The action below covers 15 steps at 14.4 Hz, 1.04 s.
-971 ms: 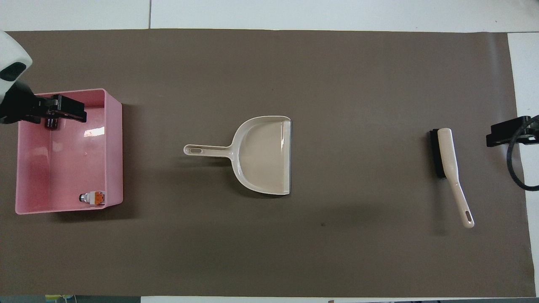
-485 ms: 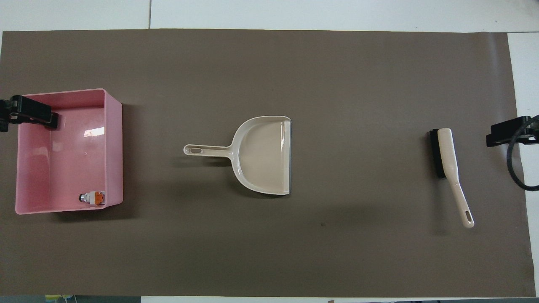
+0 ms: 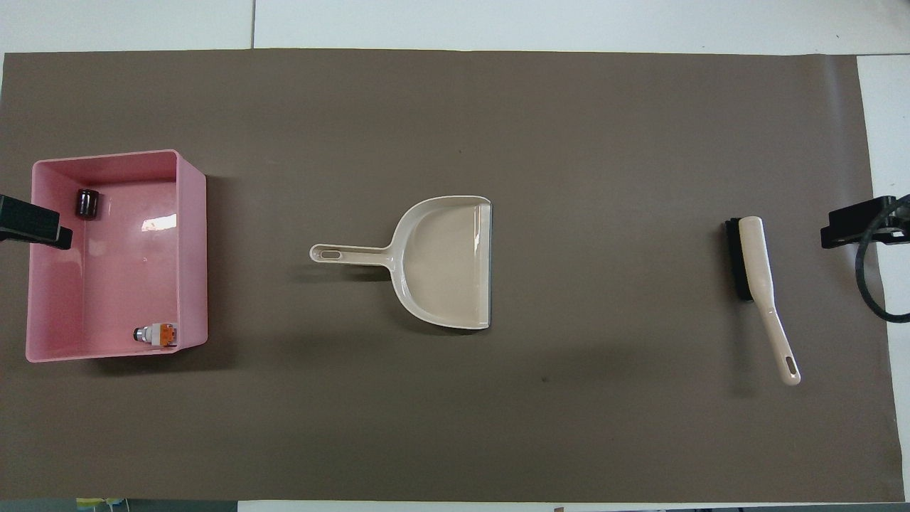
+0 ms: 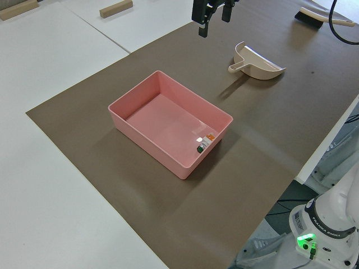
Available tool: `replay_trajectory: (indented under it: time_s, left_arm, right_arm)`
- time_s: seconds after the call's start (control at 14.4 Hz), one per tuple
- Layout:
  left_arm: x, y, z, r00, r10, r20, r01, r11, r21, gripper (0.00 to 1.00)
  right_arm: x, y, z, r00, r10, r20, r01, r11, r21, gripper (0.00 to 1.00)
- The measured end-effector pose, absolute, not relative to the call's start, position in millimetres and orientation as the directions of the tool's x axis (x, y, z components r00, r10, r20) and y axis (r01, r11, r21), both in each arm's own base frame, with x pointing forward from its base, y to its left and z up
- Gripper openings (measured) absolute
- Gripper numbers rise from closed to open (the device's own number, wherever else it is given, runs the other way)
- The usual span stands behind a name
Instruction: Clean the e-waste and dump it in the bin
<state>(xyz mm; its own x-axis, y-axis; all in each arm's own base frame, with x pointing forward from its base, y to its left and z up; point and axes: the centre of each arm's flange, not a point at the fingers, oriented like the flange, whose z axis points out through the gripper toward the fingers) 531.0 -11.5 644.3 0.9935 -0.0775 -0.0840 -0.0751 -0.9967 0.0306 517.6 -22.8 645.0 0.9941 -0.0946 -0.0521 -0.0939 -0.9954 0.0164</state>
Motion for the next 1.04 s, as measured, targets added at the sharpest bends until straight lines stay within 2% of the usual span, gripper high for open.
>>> replay_trajectory:
  time_s: [1.04]
  left_arm:
    - [531.8, -14.4, 640.5, 0.993, -0.085, -0.085, -0.083, -0.996, 0.031, 1.0]
  right_arm:
    - [517.6, -21.9, 644.4, 0.994, -0.093, -0.053, -0.092, -0.996, 0.016, 1.0]
